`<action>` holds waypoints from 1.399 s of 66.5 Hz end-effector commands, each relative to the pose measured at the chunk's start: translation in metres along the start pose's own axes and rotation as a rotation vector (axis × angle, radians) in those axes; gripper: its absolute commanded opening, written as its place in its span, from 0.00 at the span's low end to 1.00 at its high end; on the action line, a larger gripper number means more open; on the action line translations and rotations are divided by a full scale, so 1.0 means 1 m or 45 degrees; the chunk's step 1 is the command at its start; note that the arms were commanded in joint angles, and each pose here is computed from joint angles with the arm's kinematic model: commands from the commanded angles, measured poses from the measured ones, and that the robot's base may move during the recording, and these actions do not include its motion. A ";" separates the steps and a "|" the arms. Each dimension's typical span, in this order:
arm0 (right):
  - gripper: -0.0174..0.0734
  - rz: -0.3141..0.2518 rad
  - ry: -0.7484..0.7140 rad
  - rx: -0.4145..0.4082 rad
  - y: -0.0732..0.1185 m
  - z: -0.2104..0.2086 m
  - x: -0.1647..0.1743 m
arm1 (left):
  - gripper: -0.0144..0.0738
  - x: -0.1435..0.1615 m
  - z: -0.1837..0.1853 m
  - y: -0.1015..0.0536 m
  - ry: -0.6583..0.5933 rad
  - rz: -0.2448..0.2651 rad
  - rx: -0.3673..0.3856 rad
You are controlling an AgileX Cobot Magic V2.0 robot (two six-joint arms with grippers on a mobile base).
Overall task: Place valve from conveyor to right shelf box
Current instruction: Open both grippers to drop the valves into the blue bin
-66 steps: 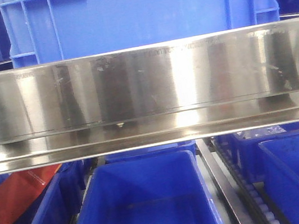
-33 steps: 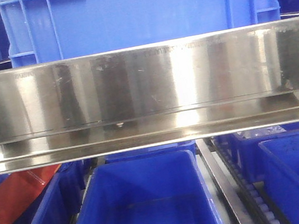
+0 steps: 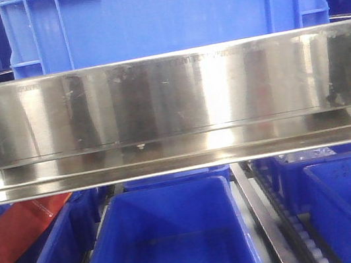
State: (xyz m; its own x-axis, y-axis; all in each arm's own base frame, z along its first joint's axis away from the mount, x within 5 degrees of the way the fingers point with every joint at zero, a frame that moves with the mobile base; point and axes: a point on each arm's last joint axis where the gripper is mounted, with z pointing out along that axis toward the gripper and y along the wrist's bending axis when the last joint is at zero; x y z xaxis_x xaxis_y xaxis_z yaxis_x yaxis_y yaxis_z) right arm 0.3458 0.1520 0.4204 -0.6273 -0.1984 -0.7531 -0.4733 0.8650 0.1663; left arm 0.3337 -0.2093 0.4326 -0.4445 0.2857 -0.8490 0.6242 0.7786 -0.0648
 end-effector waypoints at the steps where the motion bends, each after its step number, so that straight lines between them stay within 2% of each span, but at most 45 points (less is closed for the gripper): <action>1: 0.01 0.002 -0.107 -0.010 0.004 -0.012 -0.010 | 0.44 -0.006 -0.004 -0.001 -0.057 -0.010 0.001; 4: 0.02 0.002 -0.104 -0.010 0.004 -0.012 -0.010 | 0.54 -0.006 -0.004 -0.001 -0.057 -0.010 0.001; 7: 0.07 0.002 -0.104 -0.010 0.004 -0.012 -0.010 | 0.63 -0.006 -0.004 -0.001 -0.057 -0.010 0.001; 11: 0.22 0.002 -0.109 -0.010 0.003 -0.012 -0.010 | 0.72 -0.006 -0.004 -0.001 -0.057 -0.010 0.001; 20: 0.64 0.002 -0.114 -0.009 0.003 -0.012 -0.010 | 0.75 -0.006 -0.004 -0.001 -0.057 -0.010 0.001; 25: 0.78 0.002 -0.112 -0.009 0.003 -0.012 -0.010 | 0.75 -0.006 -0.004 -0.001 -0.057 -0.010 0.001; 28: 0.82 0.002 -0.109 -0.010 0.003 -0.012 -0.010 | 0.75 -0.006 -0.004 -0.001 -0.057 -0.010 0.001; 48: 0.82 0.000 -0.109 -0.011 0.004 -0.015 -0.011 | 0.74 -0.006 -0.004 -0.001 -0.052 -0.010 0.002; 52: 0.79 -0.003 -0.112 -0.013 0.005 -0.019 -0.011 | 0.69 -0.006 -0.005 -0.002 -0.055 -0.011 0.004; 55: 0.74 -0.006 -0.112 -0.015 0.006 -0.022 -0.011 | 0.59 -0.007 -0.007 -0.002 -0.061 -0.014 0.008; 59: 0.62 -0.008 -0.121 -0.015 0.007 -0.026 -0.012 | 0.43 -0.008 -0.009 -0.003 -0.069 -0.018 0.013; 68: 0.18 -0.009 -0.127 -0.016 0.007 -0.028 -0.012 | 0.04 -0.009 -0.011 -0.003 -0.084 -0.017 0.011; 71: 0.00 -0.009 -0.127 -0.016 0.007 -0.028 -0.012 | 0.04 -0.010 -0.012 -0.003 -0.087 -0.017 0.010; 85: 0.01 -0.012 -0.140 -0.031 0.012 -0.044 -0.012 | 0.04 -0.017 -0.035 -0.010 -0.153 -0.055 0.064; 93: 0.01 -0.027 -0.249 -0.027 0.017 -0.070 -0.015 | 0.04 -0.025 -0.057 -0.013 -0.262 -0.053 0.059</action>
State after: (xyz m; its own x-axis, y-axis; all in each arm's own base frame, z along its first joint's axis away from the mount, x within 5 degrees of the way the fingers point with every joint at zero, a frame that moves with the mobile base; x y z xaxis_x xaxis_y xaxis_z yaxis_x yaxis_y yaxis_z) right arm 0.3202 0.1439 0.4577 -0.5540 -0.1535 -0.8183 -0.4921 0.8531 0.1731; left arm 0.3135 -0.2015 0.4634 -0.3907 0.1998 -0.8986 0.6366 0.7637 -0.1070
